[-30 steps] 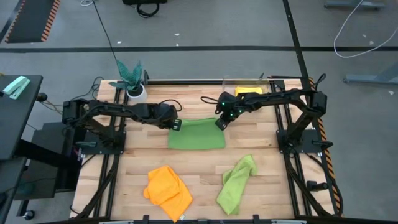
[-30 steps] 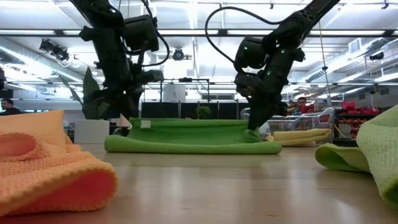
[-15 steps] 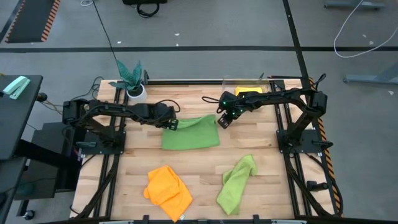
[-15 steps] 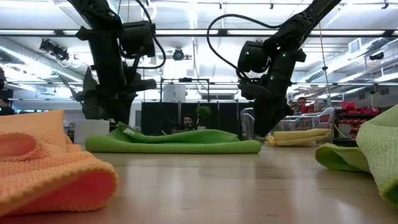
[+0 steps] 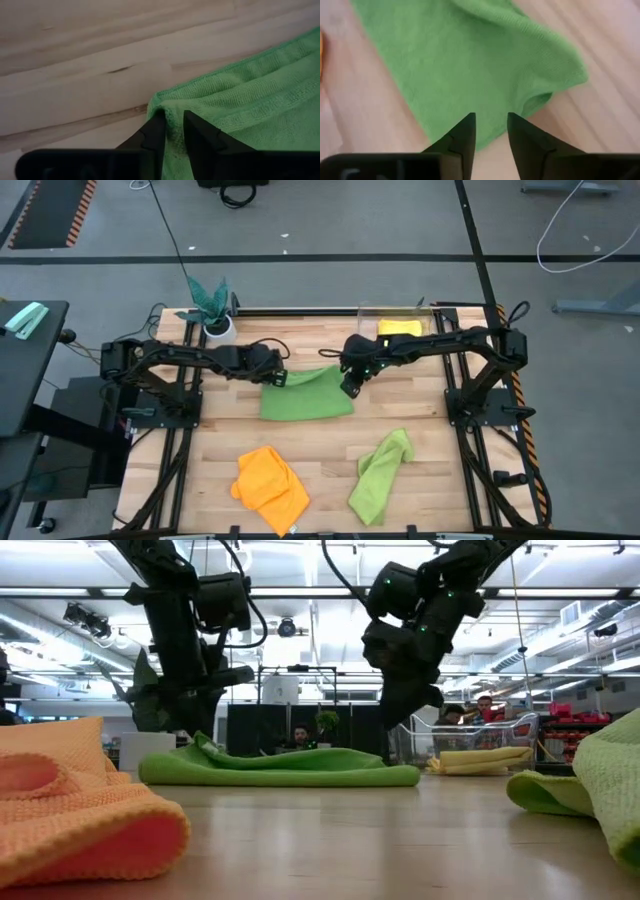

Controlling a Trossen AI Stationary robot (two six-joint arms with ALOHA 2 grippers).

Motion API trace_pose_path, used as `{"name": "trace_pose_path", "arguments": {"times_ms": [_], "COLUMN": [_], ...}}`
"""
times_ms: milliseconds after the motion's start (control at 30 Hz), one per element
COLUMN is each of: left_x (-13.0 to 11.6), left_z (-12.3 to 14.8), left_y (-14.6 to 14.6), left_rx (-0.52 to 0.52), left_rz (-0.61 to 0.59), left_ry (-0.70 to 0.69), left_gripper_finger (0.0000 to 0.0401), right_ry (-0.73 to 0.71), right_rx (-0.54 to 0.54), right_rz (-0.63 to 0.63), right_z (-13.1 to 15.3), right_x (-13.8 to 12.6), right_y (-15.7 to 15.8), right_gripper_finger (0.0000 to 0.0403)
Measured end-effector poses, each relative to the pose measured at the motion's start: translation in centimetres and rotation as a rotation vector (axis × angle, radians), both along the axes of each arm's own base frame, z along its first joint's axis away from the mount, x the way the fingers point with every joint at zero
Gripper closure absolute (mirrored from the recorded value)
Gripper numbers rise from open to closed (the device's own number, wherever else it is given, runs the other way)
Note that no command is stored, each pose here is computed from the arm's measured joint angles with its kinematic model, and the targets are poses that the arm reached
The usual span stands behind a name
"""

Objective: Fold microfiber towels
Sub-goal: Fold the green towel

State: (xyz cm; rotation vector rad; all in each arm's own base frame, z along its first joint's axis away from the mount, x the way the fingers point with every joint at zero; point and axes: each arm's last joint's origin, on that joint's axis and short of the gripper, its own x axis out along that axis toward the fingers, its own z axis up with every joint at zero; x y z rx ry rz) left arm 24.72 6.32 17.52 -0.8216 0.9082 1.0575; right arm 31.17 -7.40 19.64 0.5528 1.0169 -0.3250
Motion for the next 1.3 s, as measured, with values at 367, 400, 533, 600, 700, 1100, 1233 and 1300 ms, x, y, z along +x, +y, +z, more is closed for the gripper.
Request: {"name": "trace_pose_path", "arguments": {"times_ms": [367, 400, 533, 600, 700, 1100, 1233, 1300], "left_x": [0.4, 0.4, 0.4, 0.4, 0.3, -1.2, -1.8, -2.1], "left_z": [0.2, 0.2, 0.2, 0.2, 0.2, 1.3, 2.1, 2.5], "left_y": [0.3, 0.3, 0.3, 0.3, 0.5, 3.3, 4.1, 4.5], "left_rx": [0.007, 0.007, 0.007, 0.007, 0.008, 0.046, 0.064, 0.075], "left_rz": [0.007, 0.007, 0.007, 0.007, 0.013, 0.091, 0.109, 0.12], "left_ry": [-0.049, -0.049, -0.051, -0.05, -0.042, -0.053, -0.08, -0.094], "left_gripper_finger": [0.0305, 0.0305, 0.0305, 0.0305, 0.0307, 0.0304, 0.0307, 0.0305], "right_ry": [0.033, 0.031, 0.025, 0.041, 0.075, 0.075, 0.093, 0.102], "right_rx": [0.024, 0.026, 0.027, 0.031, 0.04, 0.041, 0.048, 0.048], "right_rz": [-0.004, -0.007, -0.018, -0.02, -0.038, -0.067, -0.068, -0.062], "right_z": [-3.2, -3.5, -4.7, -5.2, -6.3, -6.6, -7.0, -7.3], "right_x": [1.3, 1.5, 2.2, 2.5, 2.5, 2.6, 2.6, 2.6], "right_y": [-1.1, -1.2, -1.6, -1.7, -2.0, -2.3, -2.4, -2.1], "right_gripper_finger": [0.0396, 0.0394, 0.0391, 0.0397, 0.0396, 0.04, 0.04, 0.04]}}
